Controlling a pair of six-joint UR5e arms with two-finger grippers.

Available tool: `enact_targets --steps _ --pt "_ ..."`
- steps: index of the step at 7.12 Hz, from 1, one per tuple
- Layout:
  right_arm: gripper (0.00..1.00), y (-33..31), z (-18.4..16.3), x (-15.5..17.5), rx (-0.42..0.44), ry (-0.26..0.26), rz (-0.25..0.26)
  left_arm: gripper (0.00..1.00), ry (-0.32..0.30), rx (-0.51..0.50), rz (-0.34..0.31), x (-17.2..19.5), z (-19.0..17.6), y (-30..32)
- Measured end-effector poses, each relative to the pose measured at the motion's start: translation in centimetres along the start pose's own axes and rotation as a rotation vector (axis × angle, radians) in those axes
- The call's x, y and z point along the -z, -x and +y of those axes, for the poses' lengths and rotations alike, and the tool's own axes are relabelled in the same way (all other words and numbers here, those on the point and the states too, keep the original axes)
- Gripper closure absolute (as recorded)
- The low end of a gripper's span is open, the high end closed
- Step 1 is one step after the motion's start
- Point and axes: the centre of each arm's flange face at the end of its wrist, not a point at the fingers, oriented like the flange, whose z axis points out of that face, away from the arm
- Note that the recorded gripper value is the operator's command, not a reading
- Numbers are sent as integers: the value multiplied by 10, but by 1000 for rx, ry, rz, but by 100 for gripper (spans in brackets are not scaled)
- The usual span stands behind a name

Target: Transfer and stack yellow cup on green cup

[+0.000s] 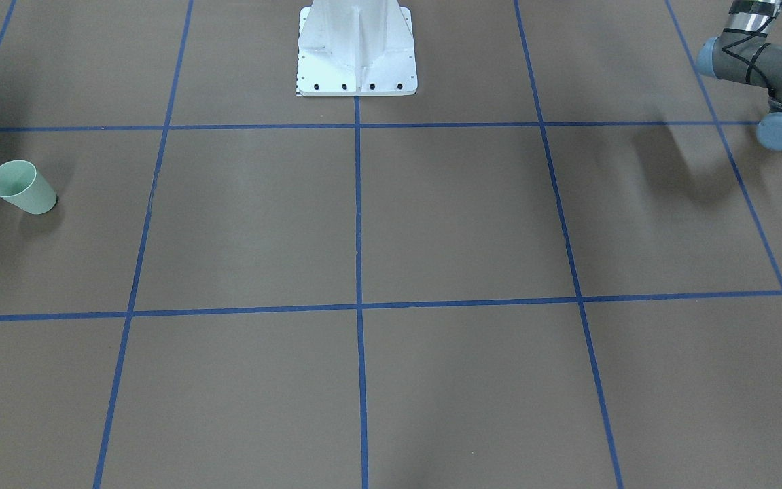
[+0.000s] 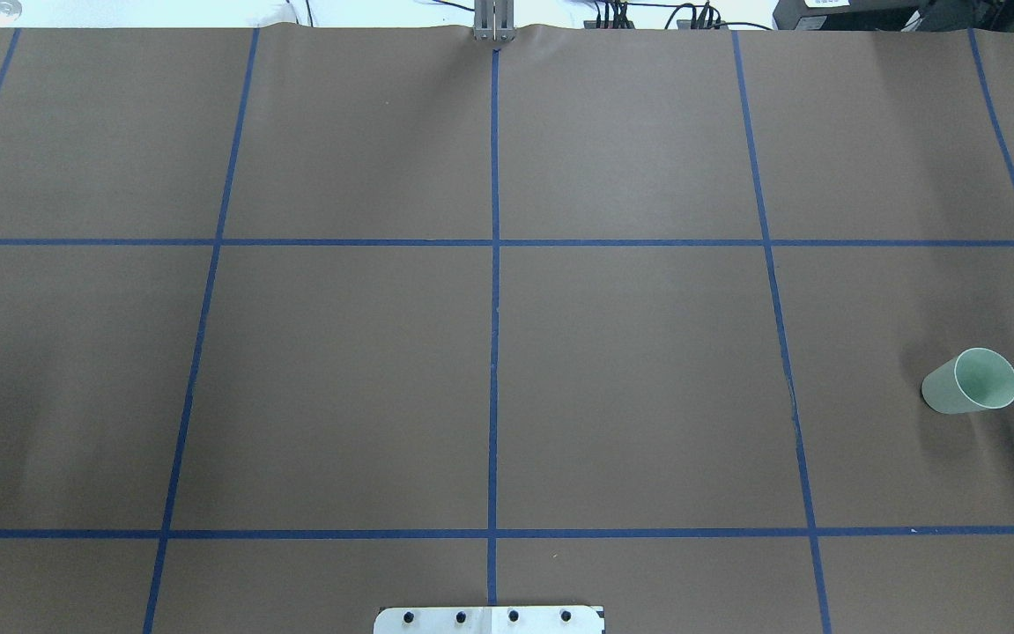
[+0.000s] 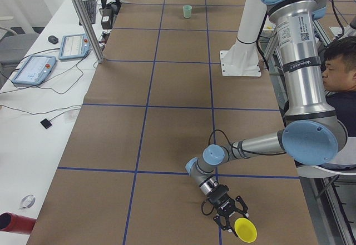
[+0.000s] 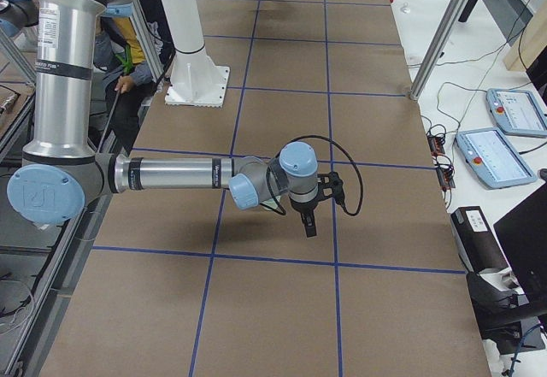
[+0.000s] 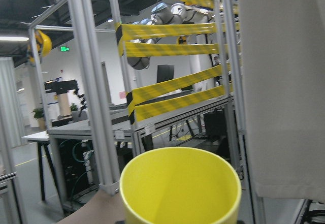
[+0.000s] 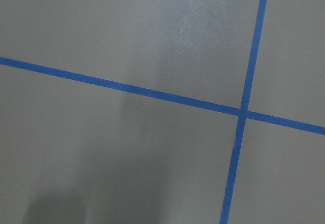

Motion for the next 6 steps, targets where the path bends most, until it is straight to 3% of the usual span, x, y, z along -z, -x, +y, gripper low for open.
enact_targets --steps 3,6 --pt "0 3 -6 2 7 -9 -1 66 -57 0 313 18 -15 -36" --pt "0 5 -7 3 10 -12 -5 68 -105 -20 561 36 -24 -56"
